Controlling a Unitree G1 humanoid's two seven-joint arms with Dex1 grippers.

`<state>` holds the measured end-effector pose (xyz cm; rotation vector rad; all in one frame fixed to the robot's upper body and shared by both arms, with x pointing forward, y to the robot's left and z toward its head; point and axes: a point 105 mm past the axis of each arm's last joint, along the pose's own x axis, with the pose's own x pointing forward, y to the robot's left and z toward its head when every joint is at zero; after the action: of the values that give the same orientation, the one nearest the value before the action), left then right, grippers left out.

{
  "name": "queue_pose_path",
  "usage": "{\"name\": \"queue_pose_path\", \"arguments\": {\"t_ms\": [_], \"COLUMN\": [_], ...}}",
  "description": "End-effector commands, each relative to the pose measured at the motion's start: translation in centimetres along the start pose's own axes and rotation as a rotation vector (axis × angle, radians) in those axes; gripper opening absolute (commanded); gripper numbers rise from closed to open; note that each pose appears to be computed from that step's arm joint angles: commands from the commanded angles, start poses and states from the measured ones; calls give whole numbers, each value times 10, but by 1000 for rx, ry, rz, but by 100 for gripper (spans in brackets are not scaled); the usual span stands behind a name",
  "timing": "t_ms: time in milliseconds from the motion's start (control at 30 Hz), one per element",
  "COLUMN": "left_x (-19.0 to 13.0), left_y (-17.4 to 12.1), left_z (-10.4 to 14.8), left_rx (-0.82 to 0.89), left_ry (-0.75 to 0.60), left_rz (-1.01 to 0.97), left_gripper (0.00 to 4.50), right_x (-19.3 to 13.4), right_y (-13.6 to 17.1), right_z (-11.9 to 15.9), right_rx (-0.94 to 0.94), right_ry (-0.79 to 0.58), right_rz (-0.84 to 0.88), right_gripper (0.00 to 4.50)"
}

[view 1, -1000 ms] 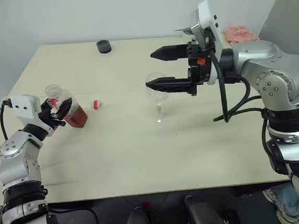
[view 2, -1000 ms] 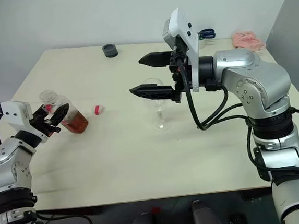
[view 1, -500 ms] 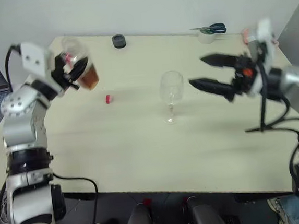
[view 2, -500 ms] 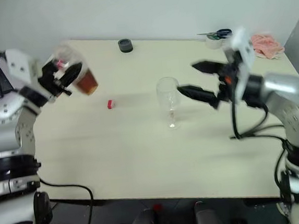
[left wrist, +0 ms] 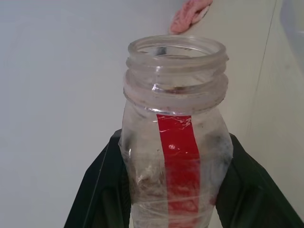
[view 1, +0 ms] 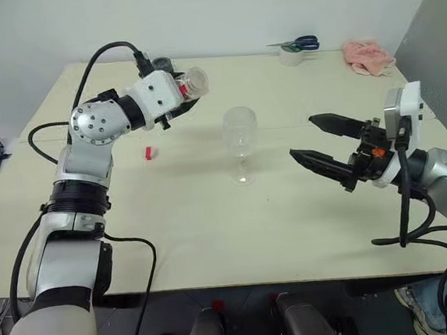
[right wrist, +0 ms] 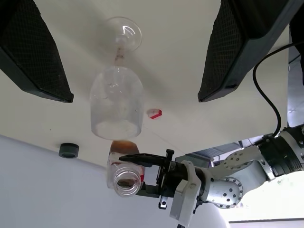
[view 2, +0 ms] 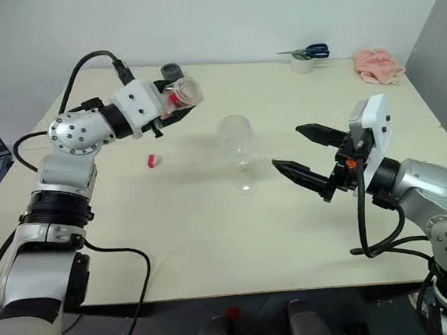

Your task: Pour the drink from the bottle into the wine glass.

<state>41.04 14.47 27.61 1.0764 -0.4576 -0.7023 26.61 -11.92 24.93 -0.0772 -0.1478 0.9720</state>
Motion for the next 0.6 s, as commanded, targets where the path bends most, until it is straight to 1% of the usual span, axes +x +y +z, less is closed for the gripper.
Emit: {"name": "queue_pose_path", "arguments": {"t_ms": [33, 133, 200, 433, 600], "left_x": [3, 10, 17, 32, 37], "left_y": [20, 22, 21, 14, 9], "left_z": [23, 32, 36, 46, 51], "left_rx": [104, 158, 165, 185, 254], "left_ry": [-93, -126, -144, -171, -179], "left_rz": [80, 103, 109, 82, 53], "left_gripper": [181, 181, 181, 181, 181], "right_x": [1, 2, 3, 8, 15], "right_y": [5, 6, 7, 10, 11], "right_z": [6, 3, 2, 0, 1], "right_rx": [-55, -52, -52, -46, -36], "right_ry": [-29, -32, -36, -51, -69], "right_rz": [2, -1, -1, 6, 18], "right_gripper": [450, 450, 450, 450, 450]}}
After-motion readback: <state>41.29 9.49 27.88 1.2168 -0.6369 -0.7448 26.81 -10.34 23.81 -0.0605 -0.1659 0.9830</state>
